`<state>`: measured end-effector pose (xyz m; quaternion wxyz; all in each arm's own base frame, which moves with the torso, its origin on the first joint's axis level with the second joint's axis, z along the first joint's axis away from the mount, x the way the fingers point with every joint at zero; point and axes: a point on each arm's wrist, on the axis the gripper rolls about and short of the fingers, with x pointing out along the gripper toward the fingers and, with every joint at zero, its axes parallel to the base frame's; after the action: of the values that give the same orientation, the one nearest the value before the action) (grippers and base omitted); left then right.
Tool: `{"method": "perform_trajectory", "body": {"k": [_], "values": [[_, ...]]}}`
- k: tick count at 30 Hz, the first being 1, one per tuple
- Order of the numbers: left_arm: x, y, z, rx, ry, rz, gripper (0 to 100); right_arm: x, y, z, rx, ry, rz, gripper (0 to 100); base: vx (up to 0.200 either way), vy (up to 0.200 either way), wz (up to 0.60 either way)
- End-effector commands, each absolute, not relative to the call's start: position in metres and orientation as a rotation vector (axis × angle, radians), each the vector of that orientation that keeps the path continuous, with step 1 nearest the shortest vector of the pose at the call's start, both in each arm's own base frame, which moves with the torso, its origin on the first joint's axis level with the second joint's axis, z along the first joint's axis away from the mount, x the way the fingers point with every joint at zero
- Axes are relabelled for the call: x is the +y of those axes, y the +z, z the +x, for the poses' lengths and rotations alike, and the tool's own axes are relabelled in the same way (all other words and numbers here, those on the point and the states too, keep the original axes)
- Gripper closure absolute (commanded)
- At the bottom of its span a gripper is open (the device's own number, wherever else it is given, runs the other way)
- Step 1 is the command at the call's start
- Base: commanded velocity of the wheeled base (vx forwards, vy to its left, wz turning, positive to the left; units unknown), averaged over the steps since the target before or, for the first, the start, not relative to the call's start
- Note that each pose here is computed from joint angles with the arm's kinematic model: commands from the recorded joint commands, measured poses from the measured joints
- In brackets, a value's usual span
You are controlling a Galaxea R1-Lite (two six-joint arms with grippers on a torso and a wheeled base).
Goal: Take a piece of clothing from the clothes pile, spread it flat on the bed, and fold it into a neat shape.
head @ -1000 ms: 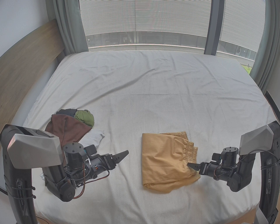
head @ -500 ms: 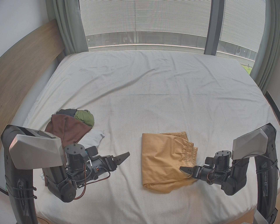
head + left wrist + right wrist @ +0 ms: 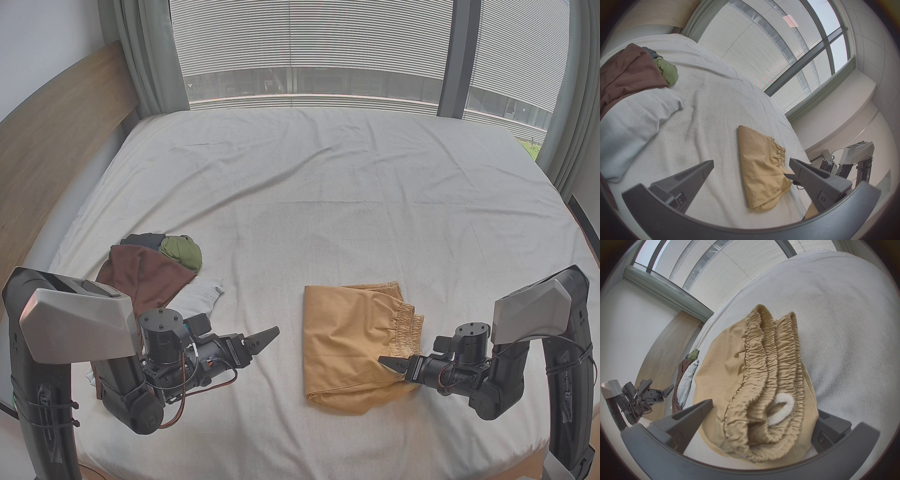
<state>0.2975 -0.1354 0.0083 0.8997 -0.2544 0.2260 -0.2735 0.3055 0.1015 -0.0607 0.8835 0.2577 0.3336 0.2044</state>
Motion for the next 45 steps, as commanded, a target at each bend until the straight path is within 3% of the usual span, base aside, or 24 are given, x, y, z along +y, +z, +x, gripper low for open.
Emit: {"method": "perform_trajectory", "body": {"k": [1, 2, 11, 22, 31, 45], "values": [[-0.135, 0.008, 0.297, 0.469, -0.564, -0.527, 0, 0.103, -0.061, 0.305, 0.694, 0.432, 0.536, 0, 0.000, 0.000, 0.00], [-0.135, 0.008, 0.297, 0.469, -0.564, -0.527, 0, 0.103, -0.061, 0.305, 0.694, 0.432, 0.536, 100, 0.000, 0.000, 0.00], [-0.135, 0.008, 0.297, 0.469, -0.564, -0.527, 0, 0.112, -0.056, 0.301, 0.706, 0.451, 0.581, 100, 0.000, 0.000, 0.00], [-0.135, 0.010, 0.296, 0.464, -0.565, -0.526, 0, 0.132, 0.003, 0.306, 0.539, 0.649, 0.647, 100, 0.000, 0.000, 0.00], [-0.134, 0.013, 0.296, 0.455, -0.566, -0.528, 0, 0.140, 0.044, 0.311, 0.412, 0.723, 0.673, 100, 0.000, 0.000, 0.00], [-0.133, 0.012, 0.294, 0.462, -0.564, -0.526, 0, 0.154, 0.069, 0.327, 0.339, 0.771, 0.673, 100, 0.000, 0.000, 0.00]]}}
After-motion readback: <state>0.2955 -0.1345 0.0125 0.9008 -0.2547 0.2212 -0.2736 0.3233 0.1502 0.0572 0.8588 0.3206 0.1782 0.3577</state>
